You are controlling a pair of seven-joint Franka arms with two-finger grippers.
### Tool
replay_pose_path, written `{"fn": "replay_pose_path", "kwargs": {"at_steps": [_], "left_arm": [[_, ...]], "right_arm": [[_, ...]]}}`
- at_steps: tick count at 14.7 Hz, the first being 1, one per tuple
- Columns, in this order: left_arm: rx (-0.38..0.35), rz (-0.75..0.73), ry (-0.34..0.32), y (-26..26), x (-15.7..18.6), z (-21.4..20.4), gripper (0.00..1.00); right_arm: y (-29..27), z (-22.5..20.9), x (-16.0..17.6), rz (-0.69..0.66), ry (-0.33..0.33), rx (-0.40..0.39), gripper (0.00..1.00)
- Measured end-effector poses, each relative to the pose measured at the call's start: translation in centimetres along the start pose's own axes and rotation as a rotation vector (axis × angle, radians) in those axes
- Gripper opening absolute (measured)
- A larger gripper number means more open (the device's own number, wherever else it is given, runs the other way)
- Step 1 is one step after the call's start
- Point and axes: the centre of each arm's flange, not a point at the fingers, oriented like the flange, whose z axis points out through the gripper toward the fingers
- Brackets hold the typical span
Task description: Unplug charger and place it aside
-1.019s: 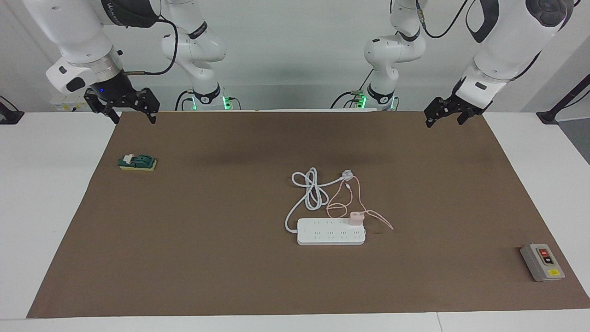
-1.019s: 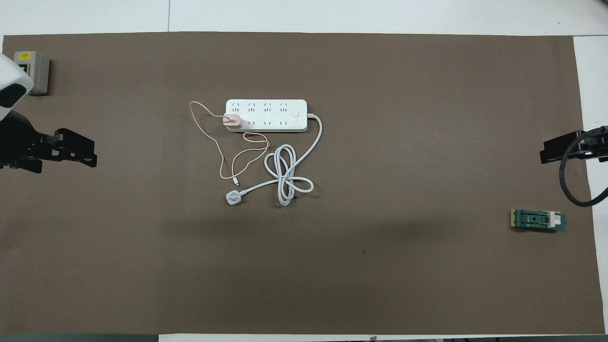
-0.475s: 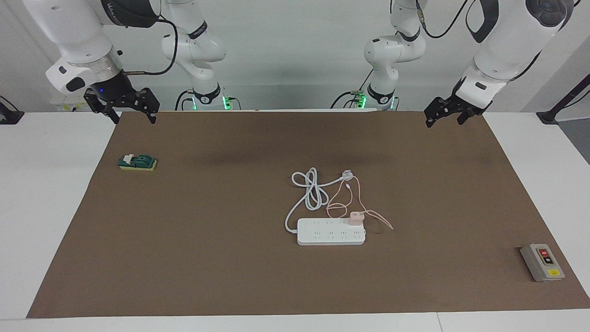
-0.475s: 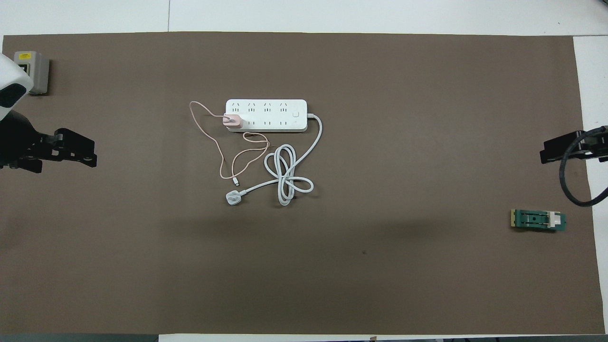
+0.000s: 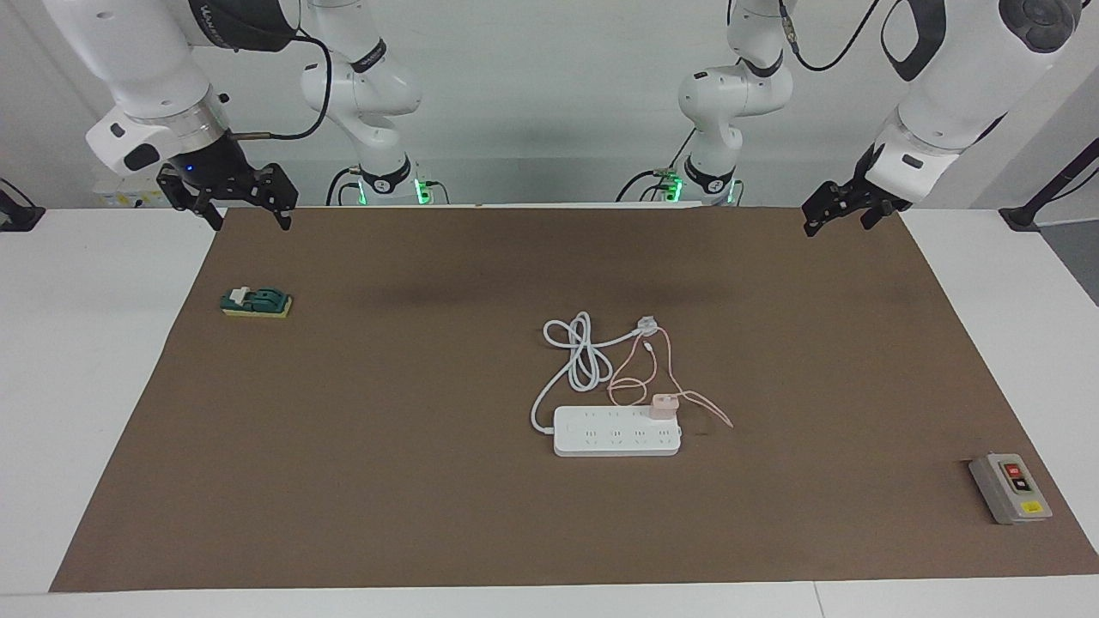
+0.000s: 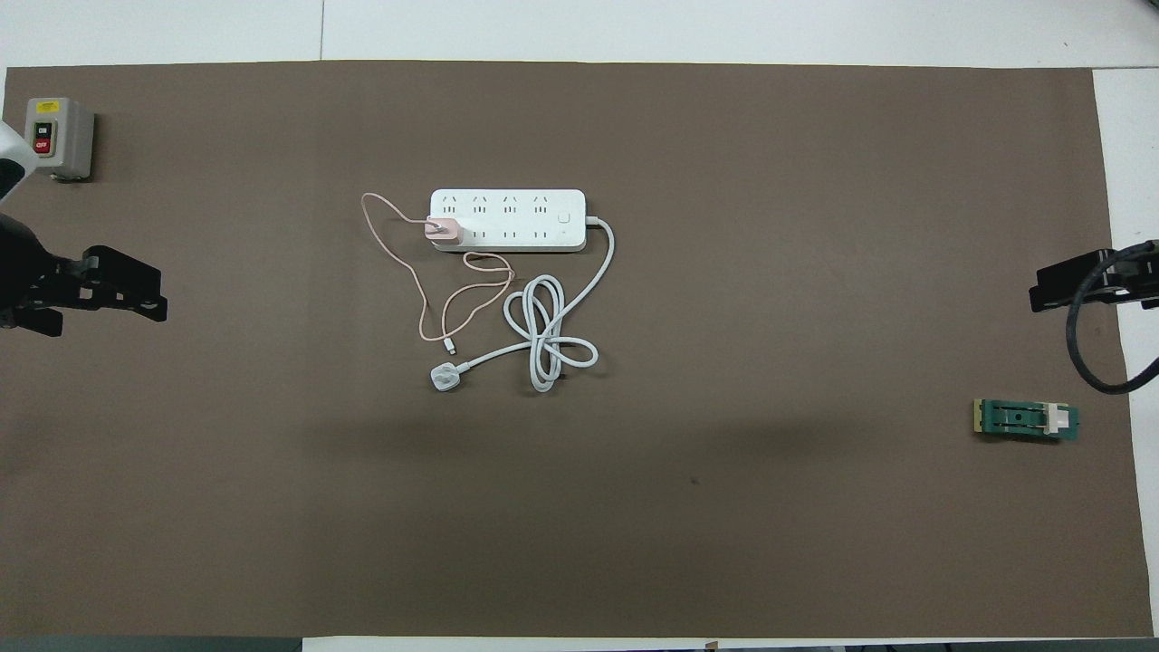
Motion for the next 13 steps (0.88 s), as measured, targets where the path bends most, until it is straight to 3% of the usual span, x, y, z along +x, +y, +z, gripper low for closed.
{"fn": "replay_pose_path", "kwargs": {"at_steps": [5, 9, 13], "left_arm": [[-0.008, -0.175, -0.014, 0.3, -0.1, 0.5, 1.0], [-0.07, -0.462, -0.017, 2.6, 0.6, 1.3, 1.0], [-0.083, -0.688, -0.022, 7.6, 2.2, 3.9, 1.0]], "right_arm": [[-4.6, 2.3, 1.1, 0.178, 0.021, 0.064, 1.0], [-9.7, 5.9, 3.1, 0.371, -0.005, 0.151, 1.0], [-15.5, 10.1, 5.9, 0.603, -0.052, 0.273, 1.0]]}}
